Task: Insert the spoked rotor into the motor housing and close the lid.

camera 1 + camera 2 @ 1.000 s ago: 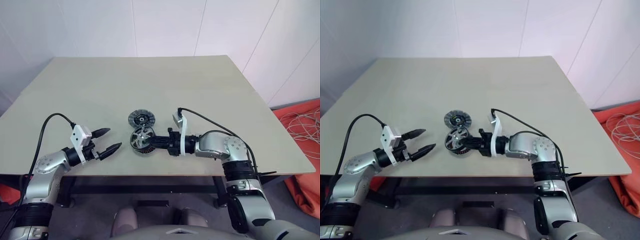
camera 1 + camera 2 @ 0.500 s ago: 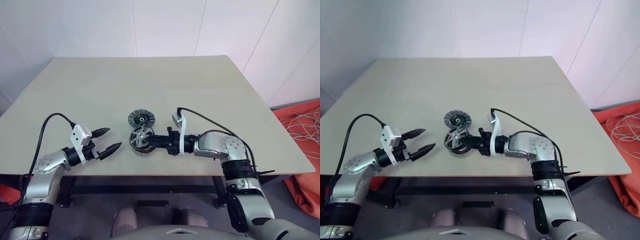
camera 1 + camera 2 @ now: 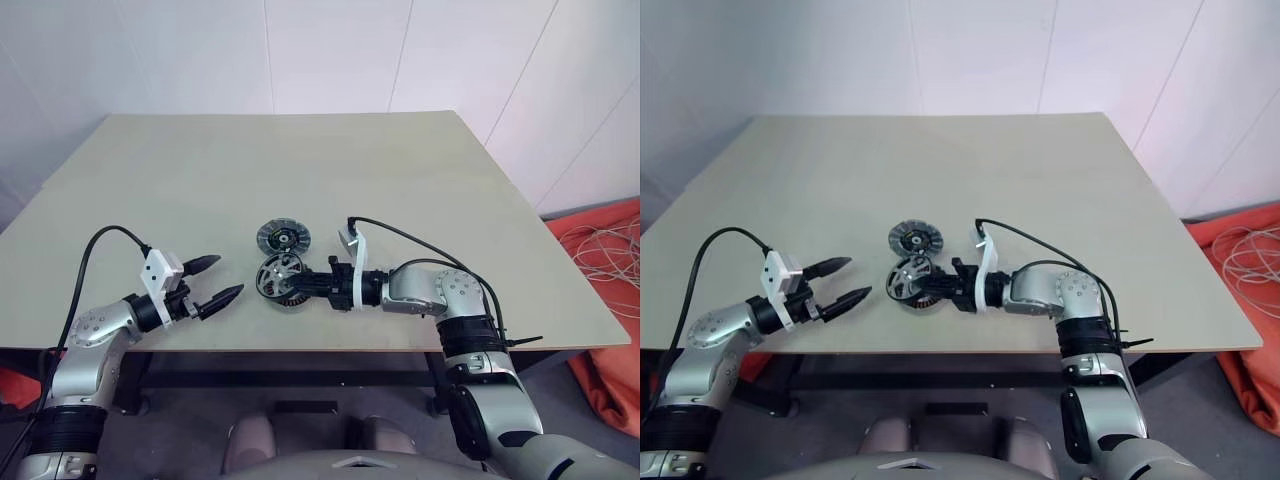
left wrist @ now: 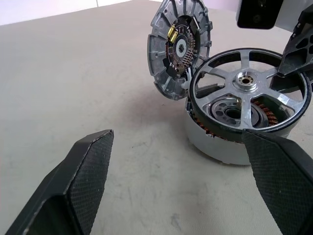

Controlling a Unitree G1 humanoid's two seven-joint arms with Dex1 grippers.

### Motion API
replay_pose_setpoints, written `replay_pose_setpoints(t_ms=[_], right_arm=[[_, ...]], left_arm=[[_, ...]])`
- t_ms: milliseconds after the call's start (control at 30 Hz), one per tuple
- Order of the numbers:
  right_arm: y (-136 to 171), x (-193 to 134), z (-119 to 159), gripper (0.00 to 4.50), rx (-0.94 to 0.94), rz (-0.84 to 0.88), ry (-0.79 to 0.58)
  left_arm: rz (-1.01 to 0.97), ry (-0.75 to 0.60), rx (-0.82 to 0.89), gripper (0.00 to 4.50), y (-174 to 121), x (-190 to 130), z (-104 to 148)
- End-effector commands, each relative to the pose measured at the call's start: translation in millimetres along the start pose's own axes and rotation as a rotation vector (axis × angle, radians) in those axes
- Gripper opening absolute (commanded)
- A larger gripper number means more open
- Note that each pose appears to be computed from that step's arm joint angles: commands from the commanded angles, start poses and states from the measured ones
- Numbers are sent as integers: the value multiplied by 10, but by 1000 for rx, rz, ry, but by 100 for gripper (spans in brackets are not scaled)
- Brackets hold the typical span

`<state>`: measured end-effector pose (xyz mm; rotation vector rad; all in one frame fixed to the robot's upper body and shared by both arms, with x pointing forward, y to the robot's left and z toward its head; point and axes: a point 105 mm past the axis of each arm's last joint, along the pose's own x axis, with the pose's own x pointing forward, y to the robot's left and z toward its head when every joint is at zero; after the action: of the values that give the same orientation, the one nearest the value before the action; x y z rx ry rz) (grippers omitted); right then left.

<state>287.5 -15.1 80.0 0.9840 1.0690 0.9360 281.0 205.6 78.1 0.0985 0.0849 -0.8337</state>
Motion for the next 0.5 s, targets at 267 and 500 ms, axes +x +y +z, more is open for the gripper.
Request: replay_pose_setpoints(t_ms=[267, 500], right_arm=[[94, -41, 105, 31, -31, 33, -28], [77, -52, 130, 31, -33, 27, -37]], left_arm=[[6, -38, 49, 450, 45, 2, 160], [2, -38, 49, 450, 41, 12, 162]])
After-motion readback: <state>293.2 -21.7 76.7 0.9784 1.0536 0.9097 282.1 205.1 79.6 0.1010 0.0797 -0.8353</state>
